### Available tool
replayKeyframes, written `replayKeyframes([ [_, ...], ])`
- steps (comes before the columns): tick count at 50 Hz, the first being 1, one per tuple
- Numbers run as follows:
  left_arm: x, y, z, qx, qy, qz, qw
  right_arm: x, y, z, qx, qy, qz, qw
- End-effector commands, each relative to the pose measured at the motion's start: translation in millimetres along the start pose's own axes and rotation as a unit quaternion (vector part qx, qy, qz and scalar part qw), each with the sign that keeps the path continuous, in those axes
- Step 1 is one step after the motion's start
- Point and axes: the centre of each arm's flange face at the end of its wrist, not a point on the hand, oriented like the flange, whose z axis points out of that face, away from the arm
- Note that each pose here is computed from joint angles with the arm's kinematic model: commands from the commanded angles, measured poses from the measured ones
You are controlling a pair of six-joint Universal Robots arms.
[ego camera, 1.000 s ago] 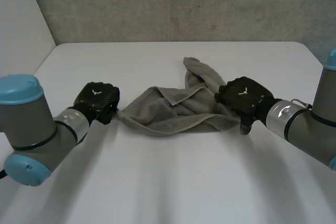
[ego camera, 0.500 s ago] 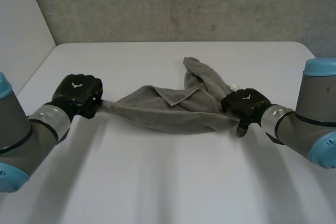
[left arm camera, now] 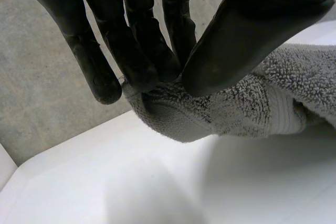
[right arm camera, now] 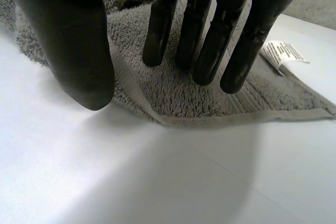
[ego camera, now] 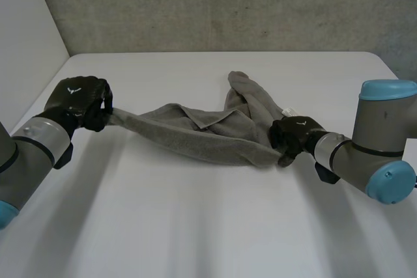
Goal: Fold the towel.
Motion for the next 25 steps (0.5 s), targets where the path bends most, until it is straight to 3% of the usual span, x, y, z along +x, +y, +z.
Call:
replayKeyframes([
  [1, -2, -3, 0, 0.003, -0.002, -0.015, 1.0, -3, 3, 3, -0.001, 0.004, 0.003, 1.0],
  [8, -13, -14, 1, 0.012, -0.017, -0.018, 1.0, 0, -8, 2, 0.015, 0.006, 0.017, 1.0],
  [14, -17, -44, 1, 0.041, -0.019, -0.037, 0.998, 10, -72, -21, 0.104, 0.016, 0.031, 0.994],
  [16, -20, -77, -1, 0.077, -0.019, -0.055, 0.995, 14, -123, -51, 0.178, 0.024, 0.019, 0.983],
  [17, -20, -77, -1, 0.077, -0.019, -0.056, 0.995, 14, -124, -52, 0.179, 0.024, 0.019, 0.983],
  [19, -24, -113, -7, 0.118, -0.019, -0.066, 0.991, 13, -179, -95, 0.259, 0.023, -0.003, 0.966],
  [25, -27, -165, -21, 0.179, -0.016, -0.076, 0.981, 1, -236, -155, 0.335, 0.013, -0.033, 0.942],
])
